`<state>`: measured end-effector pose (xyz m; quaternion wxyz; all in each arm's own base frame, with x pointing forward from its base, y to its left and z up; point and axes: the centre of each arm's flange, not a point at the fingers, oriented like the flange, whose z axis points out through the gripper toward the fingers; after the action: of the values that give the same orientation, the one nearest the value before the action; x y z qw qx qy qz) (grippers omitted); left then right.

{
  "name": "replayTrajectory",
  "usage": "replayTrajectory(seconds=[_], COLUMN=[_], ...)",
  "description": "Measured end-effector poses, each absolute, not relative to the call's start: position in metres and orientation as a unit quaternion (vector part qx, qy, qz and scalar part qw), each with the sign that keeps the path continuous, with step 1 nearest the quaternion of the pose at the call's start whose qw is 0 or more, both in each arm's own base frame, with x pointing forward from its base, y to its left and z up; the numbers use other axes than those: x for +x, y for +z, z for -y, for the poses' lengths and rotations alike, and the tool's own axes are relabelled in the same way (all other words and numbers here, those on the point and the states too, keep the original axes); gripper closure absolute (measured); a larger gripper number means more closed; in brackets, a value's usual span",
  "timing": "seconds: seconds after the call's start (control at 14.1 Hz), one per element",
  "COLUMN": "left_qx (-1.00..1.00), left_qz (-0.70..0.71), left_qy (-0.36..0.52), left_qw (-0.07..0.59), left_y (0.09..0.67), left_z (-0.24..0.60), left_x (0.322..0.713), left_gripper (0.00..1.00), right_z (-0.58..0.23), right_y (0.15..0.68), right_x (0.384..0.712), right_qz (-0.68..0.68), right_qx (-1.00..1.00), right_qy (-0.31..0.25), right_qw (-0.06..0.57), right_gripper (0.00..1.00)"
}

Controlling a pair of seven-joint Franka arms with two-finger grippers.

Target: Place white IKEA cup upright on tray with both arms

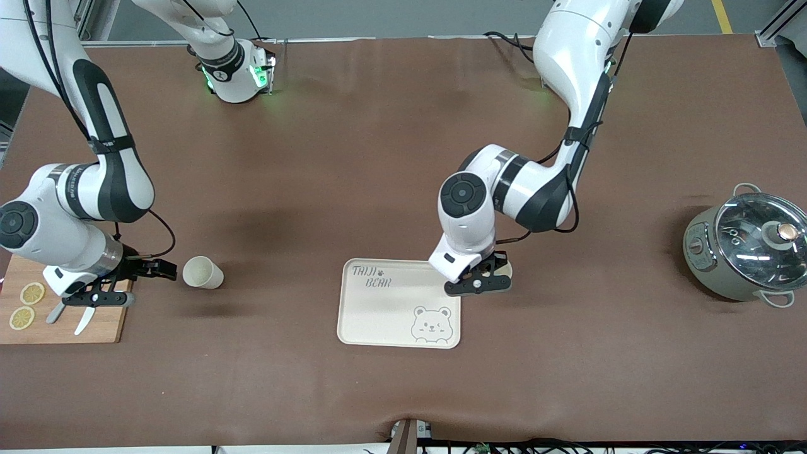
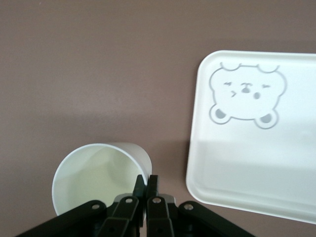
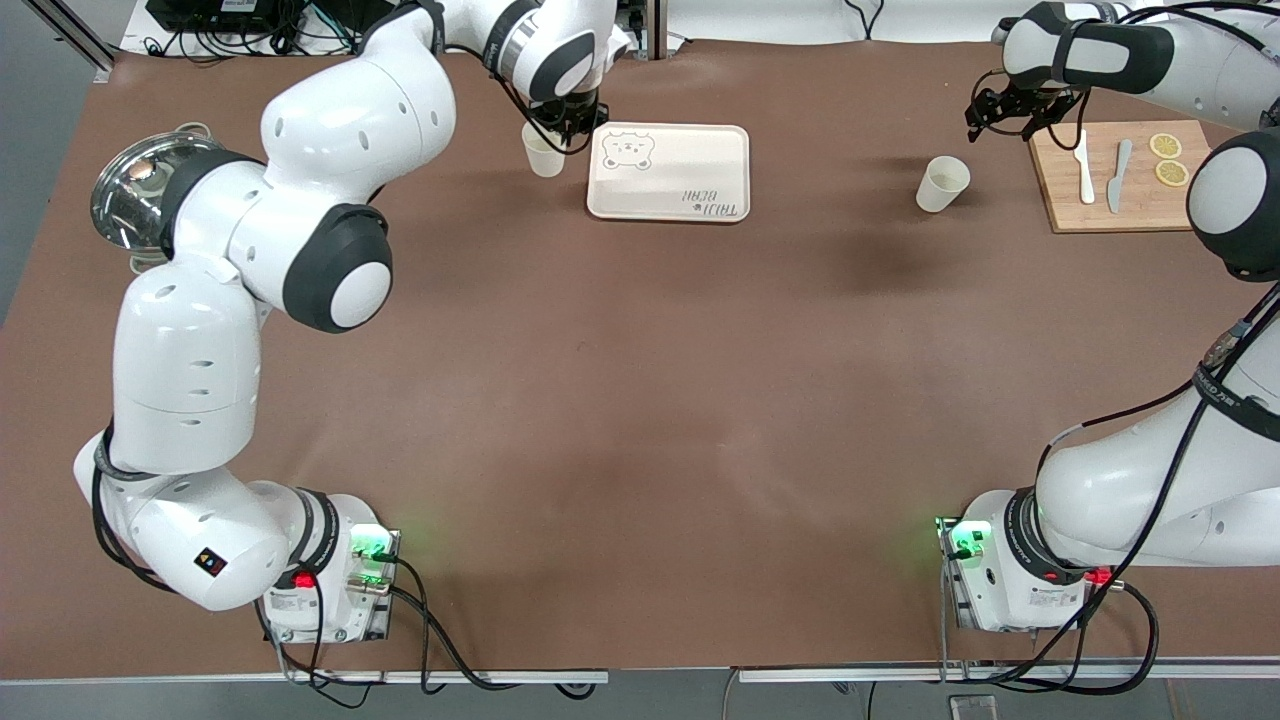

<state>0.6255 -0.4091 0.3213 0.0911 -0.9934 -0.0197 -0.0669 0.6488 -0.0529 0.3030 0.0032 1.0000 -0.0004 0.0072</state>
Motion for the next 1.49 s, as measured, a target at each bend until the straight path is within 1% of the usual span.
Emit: replayTrajectory(seconds=[0.35,0.71,1.14,1.49], left_qx=[-0.993,-0.995,-0.995,-0.995], left_qz=[0.019,0.018,0.021,0.026], left_qy=[-0.093,-0.090,-0.094,-0.098], left_qw=[0.070,0.035,0.026,0.020], left_y=[0.337,0.332,0.285,0.269], left_z=[0.431,0.463,0.490,0.499], left_x=[0.638,0.628,0.615,0.610], left_gripper=[0.96,0.96,0.96,0.96], right_z=[0.051,0.049,0.046,0.046], right_y=[0.283,0.269,0.253,0.252], right_x=[0.640,0.631,0.621,0.620], right_qz=[-0.001,-0.002,-0.004,-0.004], right_qx=[1.000,1.000,1.000,1.000], right_qy=[0.016,0.006,0.014,0.015], right_qw=[0.003,0.001,0.001,0.000], right_gripper=[0.00,0.00,0.00,0.00])
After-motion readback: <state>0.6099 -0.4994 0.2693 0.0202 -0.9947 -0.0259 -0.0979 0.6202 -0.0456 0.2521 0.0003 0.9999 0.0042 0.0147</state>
